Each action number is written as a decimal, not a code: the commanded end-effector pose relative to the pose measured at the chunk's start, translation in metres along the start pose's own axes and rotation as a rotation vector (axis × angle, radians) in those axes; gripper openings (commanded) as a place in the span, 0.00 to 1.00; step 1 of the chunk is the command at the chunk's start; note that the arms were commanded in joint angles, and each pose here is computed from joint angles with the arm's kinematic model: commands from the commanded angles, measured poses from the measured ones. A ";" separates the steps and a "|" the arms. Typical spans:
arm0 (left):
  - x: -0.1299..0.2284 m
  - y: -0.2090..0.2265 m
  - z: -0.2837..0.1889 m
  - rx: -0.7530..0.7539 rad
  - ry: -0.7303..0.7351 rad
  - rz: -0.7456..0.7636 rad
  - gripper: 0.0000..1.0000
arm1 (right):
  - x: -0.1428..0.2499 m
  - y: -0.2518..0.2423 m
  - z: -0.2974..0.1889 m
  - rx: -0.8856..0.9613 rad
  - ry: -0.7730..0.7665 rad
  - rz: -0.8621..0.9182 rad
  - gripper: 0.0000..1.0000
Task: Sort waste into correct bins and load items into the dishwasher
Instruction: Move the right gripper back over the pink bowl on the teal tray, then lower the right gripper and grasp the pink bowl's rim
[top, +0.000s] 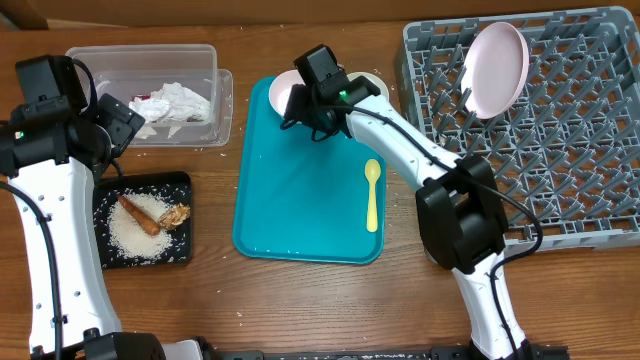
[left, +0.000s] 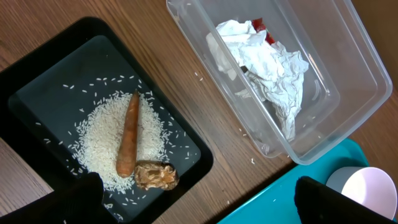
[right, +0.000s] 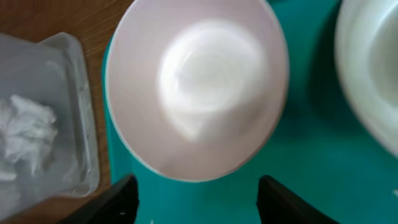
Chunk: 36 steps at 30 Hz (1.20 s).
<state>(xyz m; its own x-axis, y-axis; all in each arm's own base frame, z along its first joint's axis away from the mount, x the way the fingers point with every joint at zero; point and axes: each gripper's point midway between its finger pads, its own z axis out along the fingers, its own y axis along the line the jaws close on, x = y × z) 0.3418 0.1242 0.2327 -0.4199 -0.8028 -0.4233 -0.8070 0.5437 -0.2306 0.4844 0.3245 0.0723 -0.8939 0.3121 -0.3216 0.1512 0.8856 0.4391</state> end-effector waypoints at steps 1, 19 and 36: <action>-0.002 0.001 0.001 -0.013 -0.010 -0.018 1.00 | -0.009 -0.009 0.004 0.048 -0.056 0.077 0.60; -0.002 0.001 0.001 -0.013 -0.010 -0.018 1.00 | 0.017 -0.044 0.019 0.183 0.043 0.096 0.35; -0.002 0.001 0.001 -0.013 -0.010 -0.018 1.00 | 0.023 -0.027 -0.095 0.236 0.151 -0.155 0.42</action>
<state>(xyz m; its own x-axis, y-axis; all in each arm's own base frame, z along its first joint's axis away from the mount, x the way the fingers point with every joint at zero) 0.3418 0.1242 0.2327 -0.4199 -0.8028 -0.4233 -0.8070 0.5437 -0.2306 0.4128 0.2580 0.0821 -0.9555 0.2640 -0.1315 0.2540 0.9632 0.0886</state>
